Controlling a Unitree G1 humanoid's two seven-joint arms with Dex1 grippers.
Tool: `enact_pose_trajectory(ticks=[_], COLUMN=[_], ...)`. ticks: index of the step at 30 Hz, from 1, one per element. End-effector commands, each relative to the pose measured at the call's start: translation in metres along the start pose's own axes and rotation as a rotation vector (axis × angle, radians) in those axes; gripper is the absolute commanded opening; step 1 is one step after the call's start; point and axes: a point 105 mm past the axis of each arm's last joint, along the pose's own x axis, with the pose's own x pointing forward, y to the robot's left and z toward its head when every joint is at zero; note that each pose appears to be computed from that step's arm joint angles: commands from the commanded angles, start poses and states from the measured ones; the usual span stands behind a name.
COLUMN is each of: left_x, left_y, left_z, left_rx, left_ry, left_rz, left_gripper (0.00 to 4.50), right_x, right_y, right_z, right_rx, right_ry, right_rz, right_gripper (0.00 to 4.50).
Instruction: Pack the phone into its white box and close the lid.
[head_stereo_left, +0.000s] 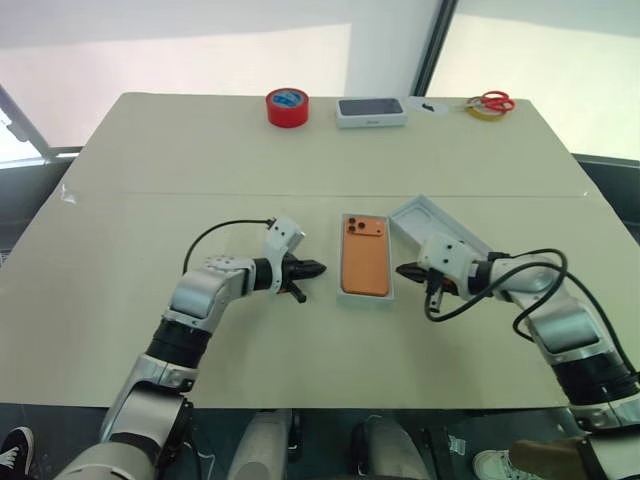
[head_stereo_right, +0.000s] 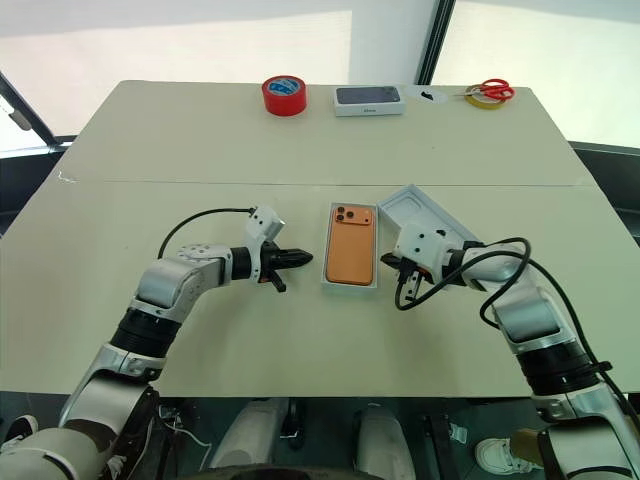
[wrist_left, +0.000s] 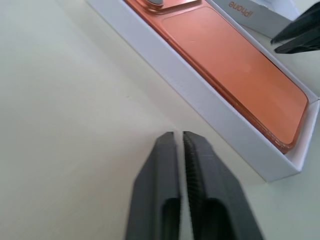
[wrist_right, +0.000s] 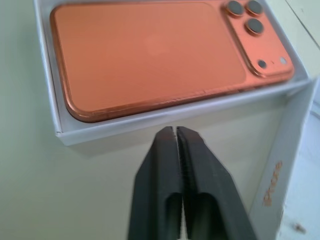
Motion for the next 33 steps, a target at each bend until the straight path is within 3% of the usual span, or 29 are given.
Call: enact_pose_trajectory(ticks=[1, 5, 6, 10, 17, 21, 31, 33], left_x=[-0.022, -0.037, -0.039, -0.064, -0.096, -0.097, -0.094, -0.092], left_y=[0.0, -0.001, -0.004, -0.005, -0.02, -0.027, -0.028, -0.031], left_z=[0.028, 0.035, 0.037, 0.042, 0.027, 0.021, 0.014, 0.012], left_rx=[0.097, 0.219, 0.253, 0.344, 0.449, 0.477, 0.524, 0.516], left_ry=[-0.103, -0.164, -0.176, -0.256, -0.258, -0.257, -0.239, -0.243], left_rz=[-0.004, -0.041, -0.057, -0.093, -0.228, -0.244, -0.192, -0.196], left_gripper=[1.78, 3.82, 3.85, 3.85, 3.85, 3.85, 3.85, 3.85], right_x=[-0.023, -0.025, -0.025, -0.017, -0.013, -0.012, -0.015, -0.015], right_y=[-0.022, -0.035, -0.037, -0.026, -0.026, -0.035, -0.022, -0.026], right_z=[0.03, 0.024, 0.021, 0.008, -0.003, -0.004, -0.008, -0.007], right_rx=[0.012, -0.039, -0.048, 0.072, 0.195, 0.242, 0.238, 0.24], right_ry=[-0.068, 0.022, 0.044, 0.153, 0.288, 0.314, 0.397, 0.4], right_rz=[-0.089, -0.181, -0.194, -0.141, -0.156, -0.195, -0.092, -0.101], right_gripper=[1.79, 3.89, 4.41, 4.47, 4.47, 4.47, 4.47, 3.97])
